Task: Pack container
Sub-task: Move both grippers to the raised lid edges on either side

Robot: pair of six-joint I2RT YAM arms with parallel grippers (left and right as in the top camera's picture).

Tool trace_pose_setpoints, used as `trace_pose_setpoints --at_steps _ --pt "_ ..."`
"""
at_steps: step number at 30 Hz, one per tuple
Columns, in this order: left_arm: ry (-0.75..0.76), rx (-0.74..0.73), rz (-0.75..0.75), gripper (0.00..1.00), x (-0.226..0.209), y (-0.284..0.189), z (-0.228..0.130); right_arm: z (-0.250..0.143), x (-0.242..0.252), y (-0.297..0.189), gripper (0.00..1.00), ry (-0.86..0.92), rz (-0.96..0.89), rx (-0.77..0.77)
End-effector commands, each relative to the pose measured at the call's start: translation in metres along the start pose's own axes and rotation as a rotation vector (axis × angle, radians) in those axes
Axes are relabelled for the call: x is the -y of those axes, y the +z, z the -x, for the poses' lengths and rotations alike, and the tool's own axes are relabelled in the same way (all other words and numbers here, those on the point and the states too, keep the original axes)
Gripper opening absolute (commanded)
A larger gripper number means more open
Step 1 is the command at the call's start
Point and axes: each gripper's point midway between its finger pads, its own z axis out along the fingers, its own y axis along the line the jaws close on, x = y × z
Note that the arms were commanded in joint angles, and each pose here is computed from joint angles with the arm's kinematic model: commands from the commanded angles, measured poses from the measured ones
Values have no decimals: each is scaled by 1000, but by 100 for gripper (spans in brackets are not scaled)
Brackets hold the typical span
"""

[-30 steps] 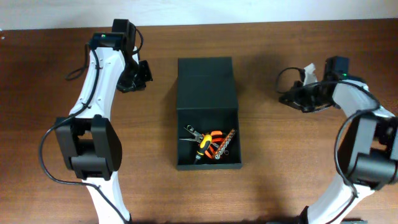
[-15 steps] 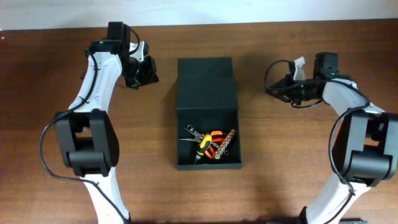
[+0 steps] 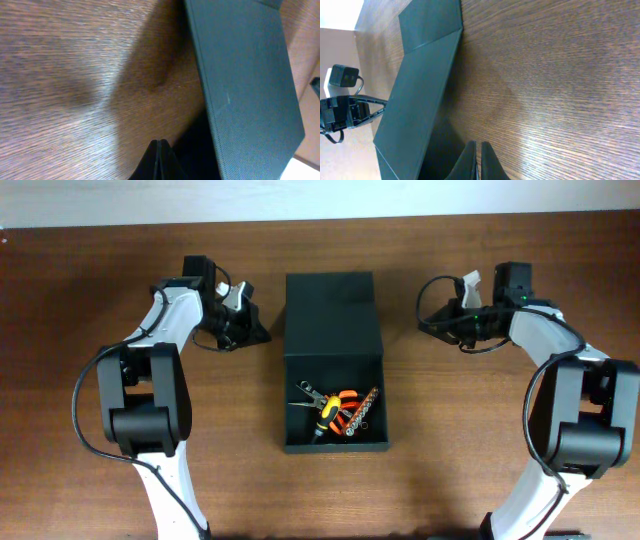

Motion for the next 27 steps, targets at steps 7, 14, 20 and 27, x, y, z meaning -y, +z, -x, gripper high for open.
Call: trace_pose_setpoints --at_steps 7,14,20,27 --pt "15 -25 -40 2 2 8 -5 -9 -5 20 4 -4 -66 -24" --pt "-29 -61 -35 2 -8 20 -11 -19 -21 40 4 -47 -85 -45" --pt "-29 -62 -35 2 -8 20 -11 -27 -9 52 4 4 -76 -85" --pt "-31 -65 -35 2 -8 20 -12 -39 -2 69 4 30 -37 -142"
